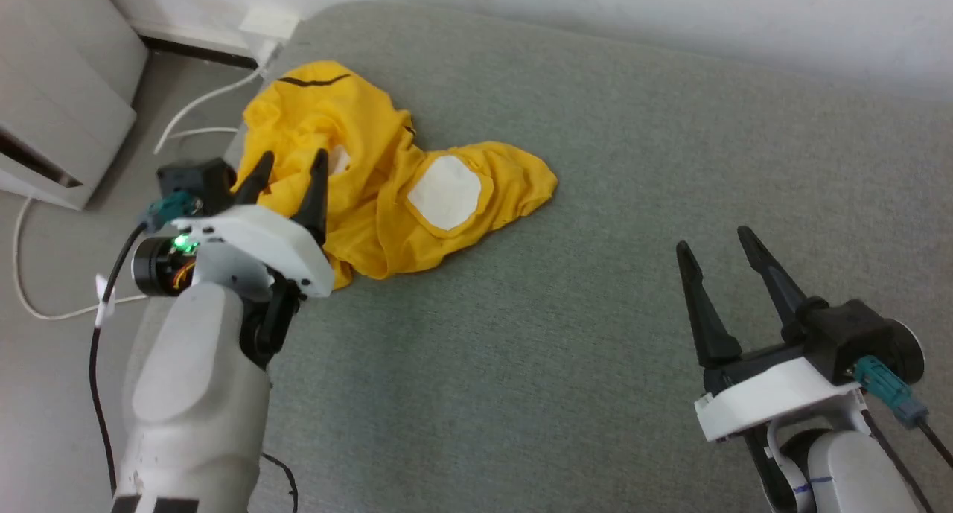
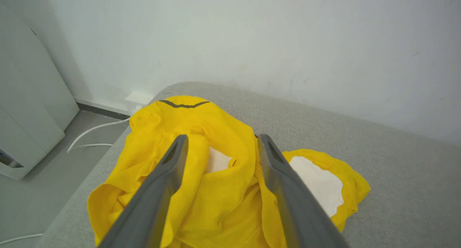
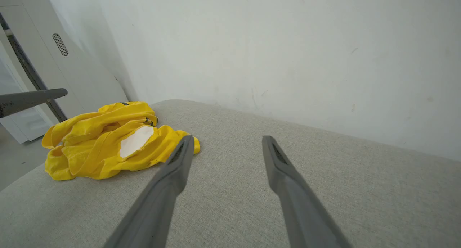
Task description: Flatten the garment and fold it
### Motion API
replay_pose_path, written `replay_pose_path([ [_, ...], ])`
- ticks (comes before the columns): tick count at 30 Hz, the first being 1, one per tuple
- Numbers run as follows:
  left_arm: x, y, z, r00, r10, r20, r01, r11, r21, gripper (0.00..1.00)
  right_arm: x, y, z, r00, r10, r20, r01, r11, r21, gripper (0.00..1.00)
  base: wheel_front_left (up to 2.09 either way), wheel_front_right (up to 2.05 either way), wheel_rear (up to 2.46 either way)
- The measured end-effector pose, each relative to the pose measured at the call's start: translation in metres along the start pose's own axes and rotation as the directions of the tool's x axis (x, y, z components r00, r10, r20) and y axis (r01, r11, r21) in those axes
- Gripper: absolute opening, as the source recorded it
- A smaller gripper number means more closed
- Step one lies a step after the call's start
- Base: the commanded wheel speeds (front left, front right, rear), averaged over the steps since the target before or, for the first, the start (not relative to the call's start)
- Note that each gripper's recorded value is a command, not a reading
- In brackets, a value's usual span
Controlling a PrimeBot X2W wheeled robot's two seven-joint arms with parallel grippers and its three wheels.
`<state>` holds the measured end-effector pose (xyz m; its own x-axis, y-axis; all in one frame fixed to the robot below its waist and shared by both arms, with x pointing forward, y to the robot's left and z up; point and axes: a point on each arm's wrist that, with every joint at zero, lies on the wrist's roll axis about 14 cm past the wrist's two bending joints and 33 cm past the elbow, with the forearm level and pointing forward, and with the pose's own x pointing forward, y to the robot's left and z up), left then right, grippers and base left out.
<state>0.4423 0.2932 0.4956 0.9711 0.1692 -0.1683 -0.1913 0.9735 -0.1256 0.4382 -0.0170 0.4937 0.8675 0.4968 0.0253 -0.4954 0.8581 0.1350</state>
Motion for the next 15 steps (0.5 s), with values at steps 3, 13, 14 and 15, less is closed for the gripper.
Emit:
replay_pose_path([
  [3,0.013,-0.007,-0.024,0.992,-0.024,-0.120,0.022,1.000,-0.018,1.00,0.002,-0.006,-0.006,1.000,-0.012,-0.011,0.012,1.000,0.008,1.00,0.00,0.00,0.00],
  [13,0.015,-0.011,-0.111,0.835,-0.063,-0.546,0.038,0.998,-0.056,1.00,0.005,-0.018,-0.022,0.999,-0.037,-0.033,0.038,0.999,0.036,1.00,0.00,0.00,0.00],
  [14,0.013,-0.011,-0.118,0.808,-0.063,-0.586,0.034,0.998,-0.061,1.00,0.006,-0.019,-0.023,0.999,-0.038,-0.031,0.039,0.998,0.039,1.00,0.00,0.00,0.00],
  [15,0.013,-0.010,-0.121,0.786,-0.064,-0.615,0.033,0.998,-0.061,1.00,0.006,-0.019,-0.024,0.999,-0.038,-0.033,0.039,0.998,0.041,1.00,0.00,0.00,0.00],
])
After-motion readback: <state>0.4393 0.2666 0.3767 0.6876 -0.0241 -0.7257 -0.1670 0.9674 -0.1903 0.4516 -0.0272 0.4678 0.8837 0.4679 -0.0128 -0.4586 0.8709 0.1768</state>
